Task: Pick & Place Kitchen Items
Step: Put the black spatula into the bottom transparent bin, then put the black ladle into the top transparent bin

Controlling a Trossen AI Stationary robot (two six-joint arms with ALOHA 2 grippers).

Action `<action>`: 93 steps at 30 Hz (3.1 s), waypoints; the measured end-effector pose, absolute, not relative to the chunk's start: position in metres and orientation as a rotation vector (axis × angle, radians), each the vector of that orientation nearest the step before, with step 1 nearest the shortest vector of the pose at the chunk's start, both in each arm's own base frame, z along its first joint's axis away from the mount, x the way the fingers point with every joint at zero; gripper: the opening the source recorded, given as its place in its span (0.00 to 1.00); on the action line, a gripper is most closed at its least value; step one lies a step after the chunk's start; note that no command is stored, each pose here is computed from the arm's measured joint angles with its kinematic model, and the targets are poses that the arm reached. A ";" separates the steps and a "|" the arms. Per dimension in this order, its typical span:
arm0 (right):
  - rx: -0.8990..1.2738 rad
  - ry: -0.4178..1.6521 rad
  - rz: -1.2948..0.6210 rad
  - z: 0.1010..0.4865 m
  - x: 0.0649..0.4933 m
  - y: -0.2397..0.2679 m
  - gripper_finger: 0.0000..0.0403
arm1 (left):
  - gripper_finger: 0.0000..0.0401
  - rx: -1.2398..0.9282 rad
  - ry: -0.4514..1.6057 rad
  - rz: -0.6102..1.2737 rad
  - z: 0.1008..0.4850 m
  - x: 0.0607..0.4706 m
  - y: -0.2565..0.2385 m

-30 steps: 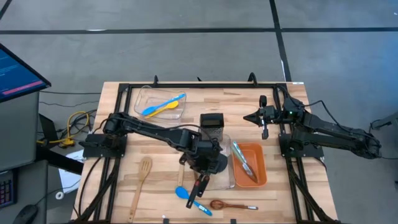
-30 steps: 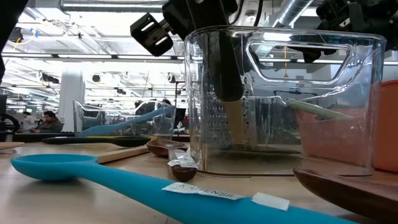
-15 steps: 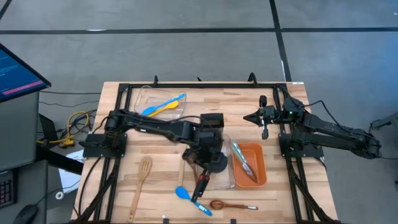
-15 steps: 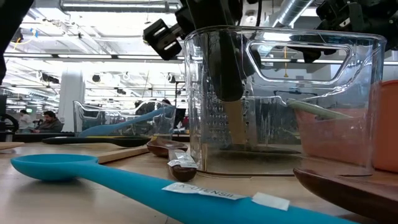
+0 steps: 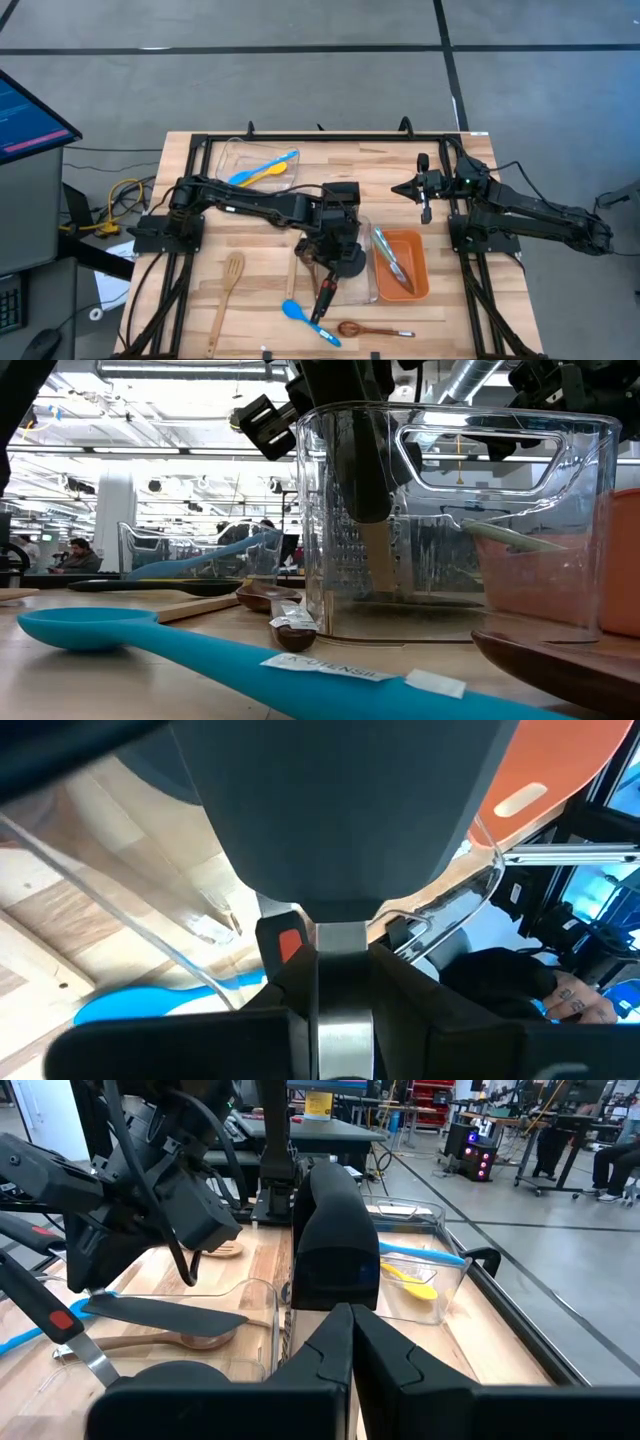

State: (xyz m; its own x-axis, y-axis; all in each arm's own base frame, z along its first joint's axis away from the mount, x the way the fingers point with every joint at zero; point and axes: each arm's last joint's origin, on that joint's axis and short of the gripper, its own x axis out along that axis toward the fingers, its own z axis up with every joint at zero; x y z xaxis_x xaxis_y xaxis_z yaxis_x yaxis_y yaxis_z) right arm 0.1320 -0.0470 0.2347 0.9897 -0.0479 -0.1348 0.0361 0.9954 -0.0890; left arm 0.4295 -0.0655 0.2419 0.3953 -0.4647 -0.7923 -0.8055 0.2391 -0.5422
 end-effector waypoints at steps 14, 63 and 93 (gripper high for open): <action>-0.082 0.148 -0.041 0.234 0.132 -0.047 0.00 | 0.25 -1.358 1.236 0.294 0.243 0.430 -0.075; -0.085 0.139 -0.041 0.234 0.132 -0.047 0.00 | 0.02 -0.025 0.316 -0.365 0.456 0.301 -0.065; -0.080 0.140 -0.045 0.234 0.132 -0.047 0.00 | 0.01 0.031 0.486 -0.062 0.328 0.167 -0.008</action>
State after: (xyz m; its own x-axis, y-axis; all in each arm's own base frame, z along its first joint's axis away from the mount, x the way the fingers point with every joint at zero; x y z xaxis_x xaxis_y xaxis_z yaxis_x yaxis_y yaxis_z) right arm 0.1322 -0.0471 0.2344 0.9892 -0.0500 -0.1378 0.0387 0.9958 -0.0829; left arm 0.1672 -0.0080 0.3278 0.8822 -0.0516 -0.4680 0.0667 0.9977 0.0156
